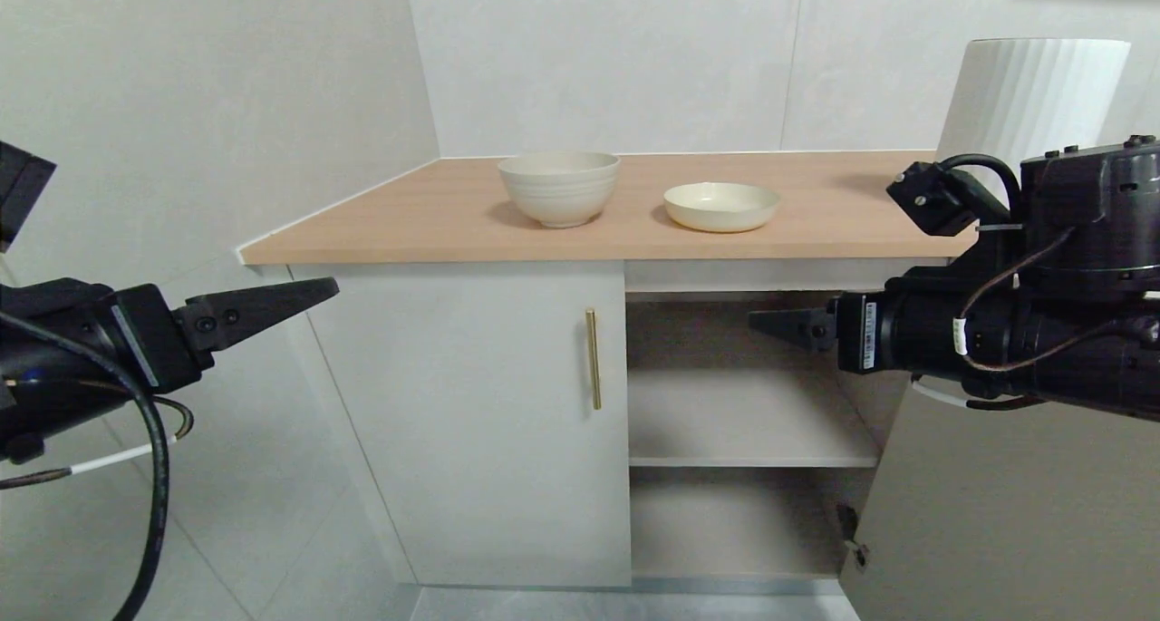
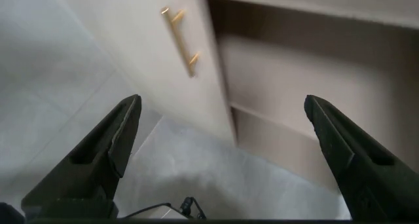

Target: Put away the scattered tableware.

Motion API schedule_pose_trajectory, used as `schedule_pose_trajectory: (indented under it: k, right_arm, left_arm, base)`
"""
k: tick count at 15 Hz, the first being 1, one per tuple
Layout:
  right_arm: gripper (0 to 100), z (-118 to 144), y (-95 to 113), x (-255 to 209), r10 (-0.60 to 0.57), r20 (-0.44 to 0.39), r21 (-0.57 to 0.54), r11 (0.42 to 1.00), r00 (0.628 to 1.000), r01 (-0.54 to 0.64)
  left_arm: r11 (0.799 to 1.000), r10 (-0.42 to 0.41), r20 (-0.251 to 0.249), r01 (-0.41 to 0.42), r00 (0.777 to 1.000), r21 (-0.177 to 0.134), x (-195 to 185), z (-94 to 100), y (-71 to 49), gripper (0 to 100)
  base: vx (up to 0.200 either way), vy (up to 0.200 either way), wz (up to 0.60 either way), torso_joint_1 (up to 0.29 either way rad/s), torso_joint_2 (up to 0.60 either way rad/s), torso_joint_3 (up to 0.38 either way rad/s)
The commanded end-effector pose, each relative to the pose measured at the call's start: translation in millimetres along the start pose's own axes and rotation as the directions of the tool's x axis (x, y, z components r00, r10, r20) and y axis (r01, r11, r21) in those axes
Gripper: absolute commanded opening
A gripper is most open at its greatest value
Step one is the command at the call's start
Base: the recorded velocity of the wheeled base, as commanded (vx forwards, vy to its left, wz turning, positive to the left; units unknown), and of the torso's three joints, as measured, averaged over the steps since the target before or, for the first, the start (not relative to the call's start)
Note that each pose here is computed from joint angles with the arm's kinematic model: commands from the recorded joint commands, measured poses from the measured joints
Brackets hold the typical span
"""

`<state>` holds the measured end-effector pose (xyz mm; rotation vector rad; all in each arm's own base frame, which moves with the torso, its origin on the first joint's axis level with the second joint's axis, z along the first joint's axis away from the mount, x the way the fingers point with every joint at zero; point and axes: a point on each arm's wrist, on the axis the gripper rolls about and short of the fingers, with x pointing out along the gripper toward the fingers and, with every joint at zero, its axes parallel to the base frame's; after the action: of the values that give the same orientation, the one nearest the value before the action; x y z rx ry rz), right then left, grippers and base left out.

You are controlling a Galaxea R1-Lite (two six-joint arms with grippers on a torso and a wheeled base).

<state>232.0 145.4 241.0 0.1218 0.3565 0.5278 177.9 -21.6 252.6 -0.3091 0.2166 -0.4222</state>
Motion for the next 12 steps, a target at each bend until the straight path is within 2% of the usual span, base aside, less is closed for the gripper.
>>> schedule_pose_trajectory:
  k: [1, 6, 12]
  right_arm:
    - [100, 1, 1, -2, 0.009, 0.005, 0.005, 1.000, 1.000, -0.009]
    - [100, 3, 8, -12, 0.034, -0.001, 0.035, 0.999, 0.999, -0.034]
    - [100, -2, 7, -13, 0.038, 0.011, 0.041, 0.998, 0.999, -0.038]
  left_arm:
    - [1.000, 0.005, -0.005, -0.005, 1.000, -0.003, 2, -0.4, 1.6, 100]
    - [1.000, 0.002, 0.006, -0.002, 1.000, 0.002, -1, 0.8, 0.1, 100]
    - [1.000, 0.000, 0.006, 0.000, 1.000, 0.002, -1, 0.6, 0.0, 100]
  base:
    - [0.200, 0.000, 0.00, 0.007, 0.00, 0.007]
    - [0.000, 0.000, 0.00, 0.000, 0.00, 0.000]
    - [0.000, 0.000, 0.00, 0.000, 0.00, 0.000]
